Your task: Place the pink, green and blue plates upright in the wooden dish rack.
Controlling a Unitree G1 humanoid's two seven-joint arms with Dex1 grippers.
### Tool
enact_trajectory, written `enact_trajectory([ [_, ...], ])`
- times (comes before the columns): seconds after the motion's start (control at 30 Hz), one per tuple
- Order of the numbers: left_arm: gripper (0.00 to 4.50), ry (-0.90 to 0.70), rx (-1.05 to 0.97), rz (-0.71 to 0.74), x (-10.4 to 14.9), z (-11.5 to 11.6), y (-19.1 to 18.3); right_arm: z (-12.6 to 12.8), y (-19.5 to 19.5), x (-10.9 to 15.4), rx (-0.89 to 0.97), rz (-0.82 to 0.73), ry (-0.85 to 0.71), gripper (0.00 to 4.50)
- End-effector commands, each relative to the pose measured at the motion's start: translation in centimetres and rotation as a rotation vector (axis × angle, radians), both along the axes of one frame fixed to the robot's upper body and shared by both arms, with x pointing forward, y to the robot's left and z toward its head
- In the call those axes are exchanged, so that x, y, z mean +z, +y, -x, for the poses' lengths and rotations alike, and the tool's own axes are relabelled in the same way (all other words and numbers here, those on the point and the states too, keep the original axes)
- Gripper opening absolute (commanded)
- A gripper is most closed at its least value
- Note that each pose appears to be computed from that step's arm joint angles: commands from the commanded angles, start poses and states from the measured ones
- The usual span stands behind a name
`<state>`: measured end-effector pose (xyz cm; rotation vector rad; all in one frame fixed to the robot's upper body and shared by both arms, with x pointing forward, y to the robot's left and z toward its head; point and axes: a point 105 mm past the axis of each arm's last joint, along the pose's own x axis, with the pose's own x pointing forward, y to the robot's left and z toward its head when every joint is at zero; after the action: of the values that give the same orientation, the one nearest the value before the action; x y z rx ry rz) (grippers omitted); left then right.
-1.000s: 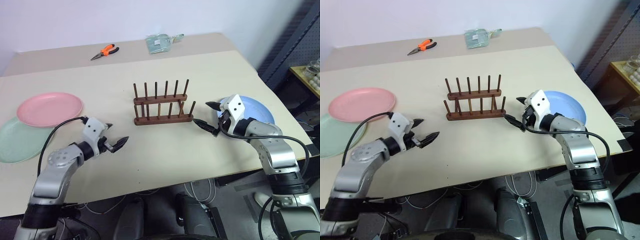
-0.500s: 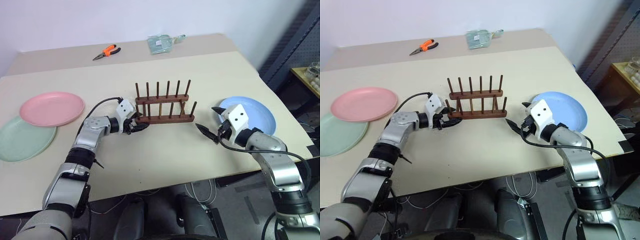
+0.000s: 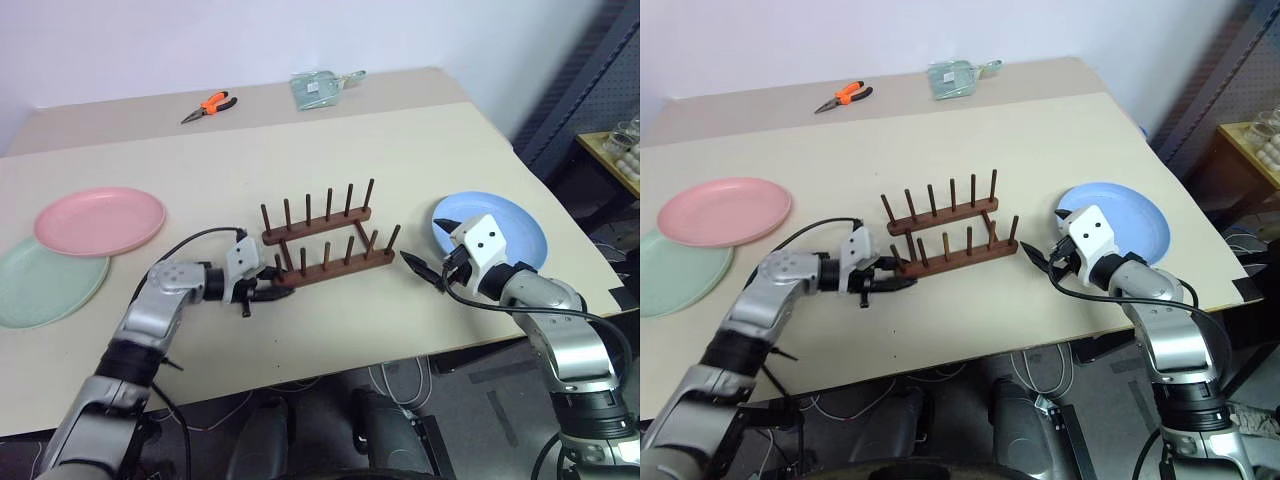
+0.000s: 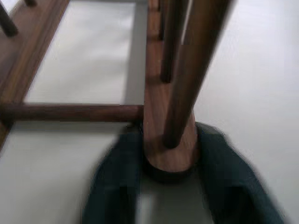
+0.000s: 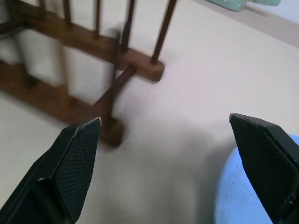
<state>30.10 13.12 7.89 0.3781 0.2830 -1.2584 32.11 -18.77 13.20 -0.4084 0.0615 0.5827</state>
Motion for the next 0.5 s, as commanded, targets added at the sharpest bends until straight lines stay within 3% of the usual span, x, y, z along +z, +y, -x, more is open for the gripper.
enact_trajectory([
  [0.03,3.84,-0.007,0.041,-0.086,-0.7,0.3,1.3,-0.1,-0.5,1.2,0.009,0.025,-0.048,4.5],
  [0.1,4.45,0.005,0.097,-0.108,-1.0,0.2,2.4,0.1,-0.9,1.1,0.014,0.04,-0.037,4.5],
  [0.17,4.45,0.033,0.171,-0.131,-1.3,0.4,4.1,0.9,-1.4,0.9,0.037,0.047,-0.003,4.5],
  [0.2,4.5,0.042,0.206,-0.139,-1.4,0.6,5.0,1.4,-1.5,0.8,0.06,0.051,0.019,3.97],
  [0.3,3.6,0.152,0.242,-0.097,-1.8,3.9,6.0,4.0,0.7,-0.5,0.219,0.079,0.113,2.75],
  [0.47,1.09,0.21,0.176,0.03,-1.7,6.9,0.9,4.5,3.4,-3.1,0.291,0.121,0.16,0.13],
  [0.5,1.09,0.212,0.176,0.058,-1.6,7.0,0.0,4.3,3.7,-3.3,0.287,0.125,0.157,0.13],
])
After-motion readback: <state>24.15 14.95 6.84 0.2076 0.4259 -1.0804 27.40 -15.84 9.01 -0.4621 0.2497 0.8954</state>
